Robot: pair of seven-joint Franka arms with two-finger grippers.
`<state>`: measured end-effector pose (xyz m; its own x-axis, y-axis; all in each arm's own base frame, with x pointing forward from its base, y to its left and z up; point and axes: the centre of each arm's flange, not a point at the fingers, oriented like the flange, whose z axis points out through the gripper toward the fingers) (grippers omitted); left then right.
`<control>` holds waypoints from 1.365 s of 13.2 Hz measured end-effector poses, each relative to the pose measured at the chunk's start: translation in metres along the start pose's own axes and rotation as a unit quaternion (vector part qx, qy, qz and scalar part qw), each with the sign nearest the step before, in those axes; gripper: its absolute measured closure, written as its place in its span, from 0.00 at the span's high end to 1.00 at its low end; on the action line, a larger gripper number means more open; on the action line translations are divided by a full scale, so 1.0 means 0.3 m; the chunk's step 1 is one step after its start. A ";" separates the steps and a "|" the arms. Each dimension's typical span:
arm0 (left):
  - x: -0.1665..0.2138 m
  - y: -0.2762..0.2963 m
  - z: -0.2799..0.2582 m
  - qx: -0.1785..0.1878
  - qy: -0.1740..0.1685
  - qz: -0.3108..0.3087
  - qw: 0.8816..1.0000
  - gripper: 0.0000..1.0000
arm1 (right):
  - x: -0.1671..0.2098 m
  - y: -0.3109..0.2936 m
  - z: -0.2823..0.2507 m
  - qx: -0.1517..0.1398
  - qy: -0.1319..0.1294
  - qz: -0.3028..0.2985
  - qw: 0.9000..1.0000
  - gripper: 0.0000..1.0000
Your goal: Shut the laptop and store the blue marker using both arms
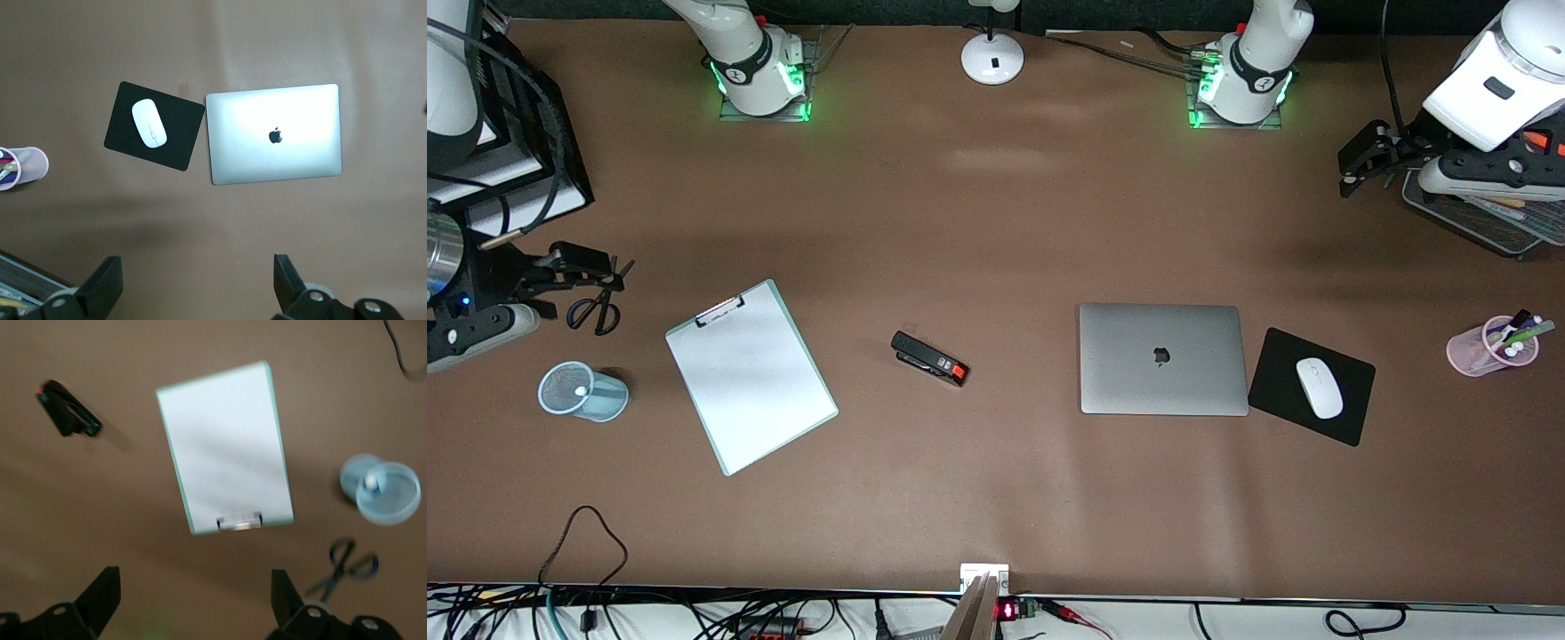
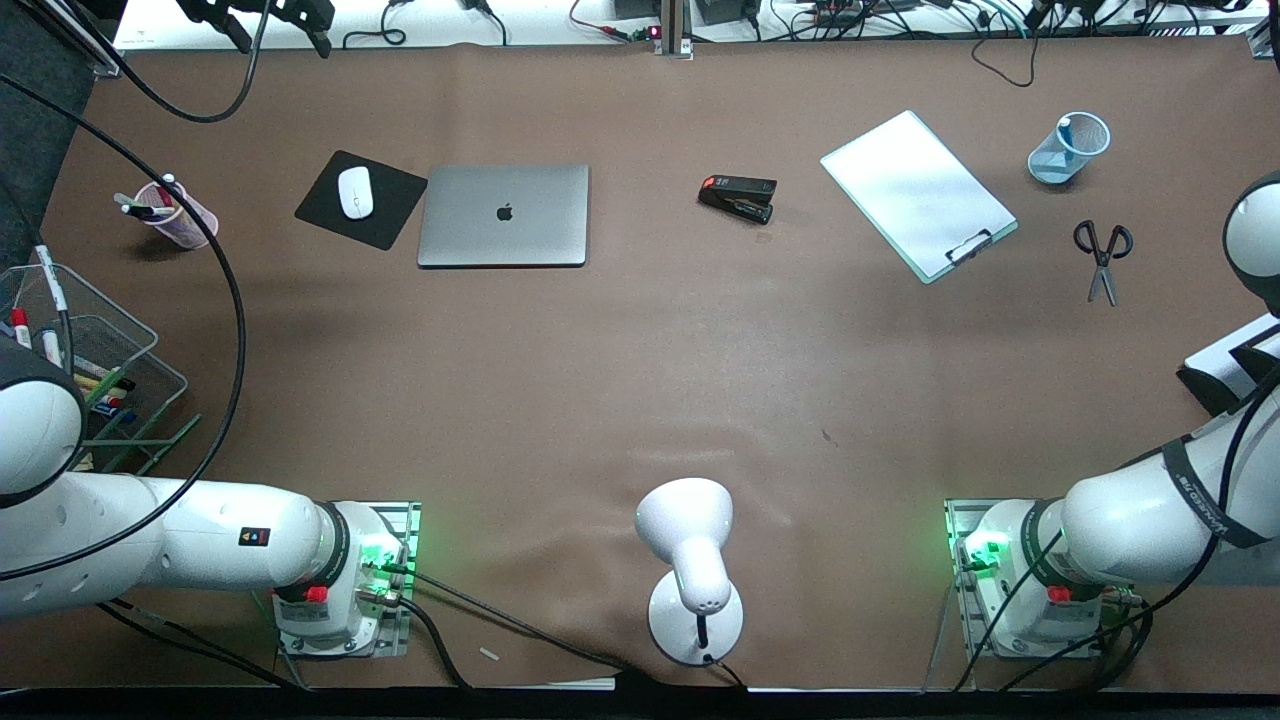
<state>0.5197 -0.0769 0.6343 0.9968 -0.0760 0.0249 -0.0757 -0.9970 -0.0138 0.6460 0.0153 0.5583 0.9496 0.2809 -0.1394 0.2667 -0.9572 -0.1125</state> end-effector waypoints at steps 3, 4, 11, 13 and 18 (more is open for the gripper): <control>0.000 0.006 0.000 0.000 0.000 0.002 1.000 1.00 | -0.076 -0.030 -0.047 -0.036 -0.025 0.060 0.997 1.00; 0.000 0.006 0.000 0.000 0.000 0.002 1.000 1.00 | -0.107 -0.025 -0.069 -0.040 -0.025 0.072 0.996 1.00; -0.004 0.042 -0.001 0.001 0.000 0.012 1.000 1.00 | -0.289 0.109 -0.118 -0.045 -0.016 0.143 0.989 1.00; -0.005 0.042 -0.002 0.001 -0.001 0.012 1.000 1.00 | -0.308 0.122 -0.116 -0.044 -0.013 0.150 0.988 1.00; -0.015 0.046 -0.014 0.001 -0.001 0.013 1.000 1.00 | -0.349 0.121 -0.082 -0.049 0.020 0.152 0.987 1.00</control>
<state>0.5140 -0.0903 0.6381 0.9947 -0.1010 0.0215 -0.1006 -0.9948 -0.0173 0.5603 -0.0505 0.5930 0.9935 -0.0207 -0.1123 -0.0182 -0.9996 0.0234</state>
